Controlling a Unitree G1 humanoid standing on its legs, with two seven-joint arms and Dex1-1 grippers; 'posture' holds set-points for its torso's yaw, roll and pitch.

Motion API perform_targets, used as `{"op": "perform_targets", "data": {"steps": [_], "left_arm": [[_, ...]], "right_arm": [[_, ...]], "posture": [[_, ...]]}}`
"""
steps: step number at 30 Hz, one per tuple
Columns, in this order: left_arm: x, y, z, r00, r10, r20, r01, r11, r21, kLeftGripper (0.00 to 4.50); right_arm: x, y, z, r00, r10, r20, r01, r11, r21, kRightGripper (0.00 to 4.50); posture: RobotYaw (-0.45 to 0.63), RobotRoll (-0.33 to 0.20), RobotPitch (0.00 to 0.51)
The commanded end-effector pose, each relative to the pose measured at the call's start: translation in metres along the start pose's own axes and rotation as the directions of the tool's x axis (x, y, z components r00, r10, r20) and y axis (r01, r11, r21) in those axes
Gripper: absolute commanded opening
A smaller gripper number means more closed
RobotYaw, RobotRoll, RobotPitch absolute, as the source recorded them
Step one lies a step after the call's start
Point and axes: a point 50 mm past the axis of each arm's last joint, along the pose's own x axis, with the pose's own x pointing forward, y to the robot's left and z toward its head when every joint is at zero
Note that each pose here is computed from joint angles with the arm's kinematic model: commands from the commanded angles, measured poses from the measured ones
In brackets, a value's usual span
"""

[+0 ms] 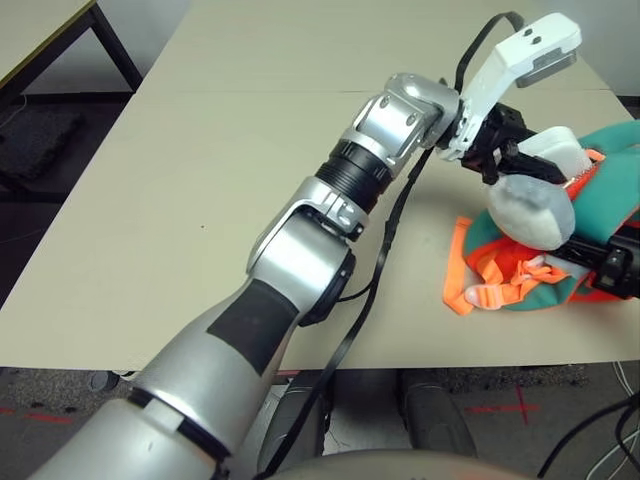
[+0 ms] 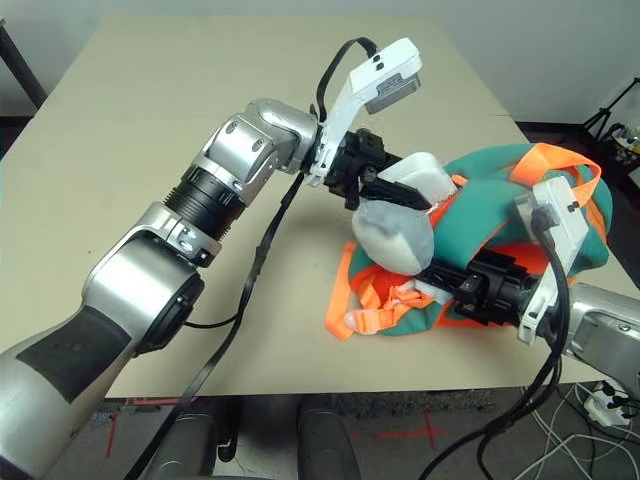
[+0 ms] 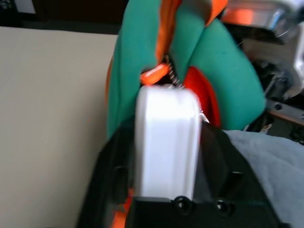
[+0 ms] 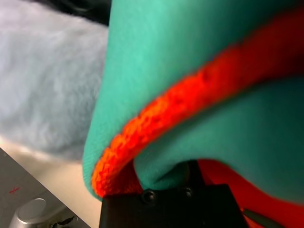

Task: Put the pencil case into the backpack and zip it.

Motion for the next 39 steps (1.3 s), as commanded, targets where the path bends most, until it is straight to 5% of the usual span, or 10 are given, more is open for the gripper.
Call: {"op": "perform_targets", "data": {"steps": [1, 3, 7, 22, 39], "left_arm": [[-0.014, 0.002, 0.019, 0.999, 0.002, 0.053, -0.004, 0.999, 0.039, 3.85], [-0.023, 0.005, 0.023, 0.998, 0.022, 0.063, -0.025, 0.999, 0.043, 4.43], [-0.034, 0.009, 0.026, 0.997, 0.053, 0.056, -0.056, 0.997, 0.054, 4.35], [-0.049, 0.017, 0.016, 0.996, 0.087, -0.008, -0.087, 0.996, 0.017, 0.07], [-0.027, 0.009, -0.021, 0.996, 0.0, -0.094, -0.004, 0.999, -0.041, 0.0]], "right_arm": [[-0.001, -0.004, -0.002, 0.999, -0.022, -0.041, 0.022, 1.0, 0.014, 0.11], [-0.003, -0.005, -0.001, 0.999, -0.024, -0.046, 0.025, 1.0, 0.013, 0.11], [-0.004, -0.006, 0.0, 0.998, -0.027, -0.051, 0.028, 1.0, 0.012, 0.11], [-0.004, -0.006, -0.002, 0.998, -0.034, -0.058, 0.036, 0.999, 0.019, 0.11], [-0.001, -0.005, -0.002, 0.998, -0.03, -0.056, 0.032, 0.999, 0.026, 0.11]], "posture": [[-0.04, 0.0, 0.198], [-0.05, 0.0, 0.2], [-0.05, 0.0, 0.201], [-0.06, 0.0, 0.194], [-0.07, 0.0, 0.201]]}}
